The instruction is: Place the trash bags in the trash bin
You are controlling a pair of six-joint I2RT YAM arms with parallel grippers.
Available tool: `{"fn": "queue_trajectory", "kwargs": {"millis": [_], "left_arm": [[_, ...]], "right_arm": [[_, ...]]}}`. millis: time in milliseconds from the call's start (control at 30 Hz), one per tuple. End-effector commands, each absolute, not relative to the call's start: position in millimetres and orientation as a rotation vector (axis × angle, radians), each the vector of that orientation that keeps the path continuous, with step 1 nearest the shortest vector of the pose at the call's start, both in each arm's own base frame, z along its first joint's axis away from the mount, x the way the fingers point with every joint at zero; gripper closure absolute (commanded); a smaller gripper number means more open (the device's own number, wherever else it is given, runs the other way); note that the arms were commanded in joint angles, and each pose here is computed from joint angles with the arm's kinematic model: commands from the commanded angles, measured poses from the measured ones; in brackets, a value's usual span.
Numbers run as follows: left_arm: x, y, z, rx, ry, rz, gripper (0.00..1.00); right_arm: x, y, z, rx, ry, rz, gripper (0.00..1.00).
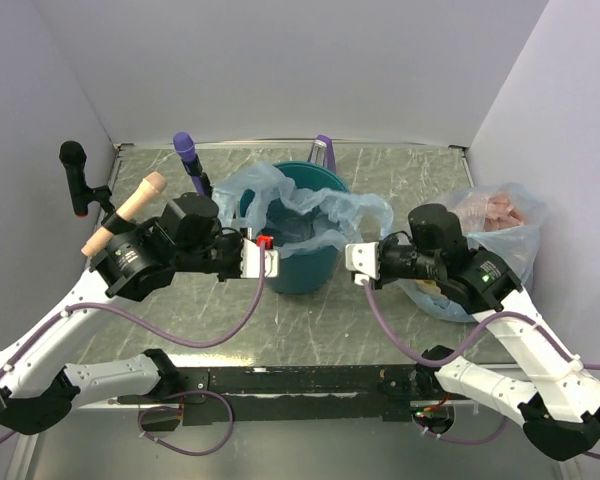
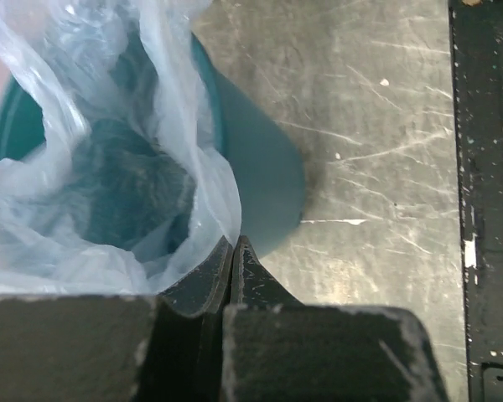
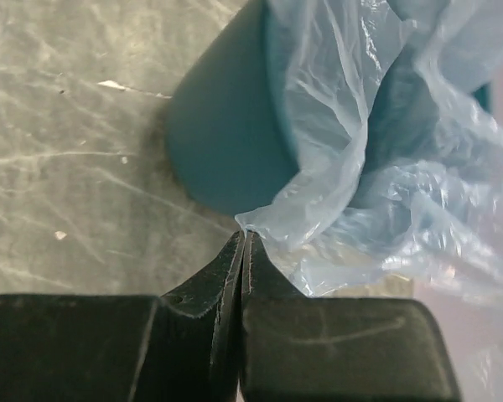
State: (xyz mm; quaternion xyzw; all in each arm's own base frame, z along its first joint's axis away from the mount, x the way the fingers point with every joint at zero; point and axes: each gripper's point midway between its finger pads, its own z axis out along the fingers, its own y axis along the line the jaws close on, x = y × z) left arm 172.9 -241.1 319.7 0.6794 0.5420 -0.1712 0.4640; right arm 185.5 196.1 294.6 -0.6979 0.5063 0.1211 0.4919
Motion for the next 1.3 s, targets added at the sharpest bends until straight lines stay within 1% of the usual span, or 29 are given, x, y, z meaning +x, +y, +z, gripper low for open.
{"fn": "queue_trajectory", "kwargs": {"millis": [0, 133, 300, 433, 467, 500, 533, 600, 633, 667, 733, 833, 933, 1033, 1100, 1167, 1267], "left_arm": [[163, -237, 303, 1.715, 1.368, -0.438, 0.99], [170, -222, 275, 1.733, 1.418, -0.339, 0.99], [189, -206, 247, 1.653, 1.467, -0.186, 0.99], [211, -208, 238, 1.478, 1.485, -0.126, 0.99], [216, -209, 238, 1.420, 1.492, -0.121, 0.98], [220, -214, 241, 1.359, 1.485, -0.143, 0.91], [221, -218, 241, 1.315, 1.491, -0.169, 0.79], [230, -218, 238, 1.251, 1.510, -0.158, 0.50], [230, -220, 233, 1.255, 1.520, -0.165, 0.44], [227, -222, 229, 1.269, 1.534, -0.188, 0.42], [221, -223, 224, 1.284, 1.556, -0.220, 0.39], [201, -221, 225, 1.333, 1.580, -0.297, 0.37], [174, -215, 248, 1.361, 1.569, -0.406, 0.36], [146, -207, 271, 1.407, 1.533, -0.503, 0.36], [126, -201, 276, 1.499, 1.503, -0.546, 0.35], [110, -189, 274, 1.650, 1.446, -0.528, 0.35], [116, -181, 296, 1.653, 1.410, -0.452, 0.35]], "right_arm": [[182, 195, 285, -1.692, 1.261, 0.280, 1.00], [187, 189, 271, -1.688, 1.292, 0.227, 1.00], [208, 185, 255, -1.607, 1.331, 0.127, 1.00], [226, 187, 244, -1.500, 1.386, 0.104, 1.00], [230, 188, 240, -1.476, 1.400, 0.099, 1.00], [235, 189, 238, -1.443, 1.423, 0.094, 1.00], [240, 190, 235, -1.412, 1.441, 0.098, 1.00], [251, 190, 226, -1.351, 1.508, 0.082, 1.00], [254, 190, 221, -1.343, 1.536, 0.087, 1.00], [253, 191, 219, -1.337, 1.550, 0.099, 1.00], [248, 192, 220, -1.341, 1.550, 0.127, 0.96], [232, 190, 221, -1.371, 1.597, 0.193, 0.87], [205, 187, 242, -1.403, 1.598, 0.289, 0.80], [170, 182, 268, -1.459, 1.534, 0.385, 0.69], [146, 178, 277, -1.513, 1.483, 0.445, 0.61], [131, 173, 283, -1.535, 1.446, 0.465, 0.55], [124, 166, 292, -1.539, 1.414, 0.445, 0.48]]}}
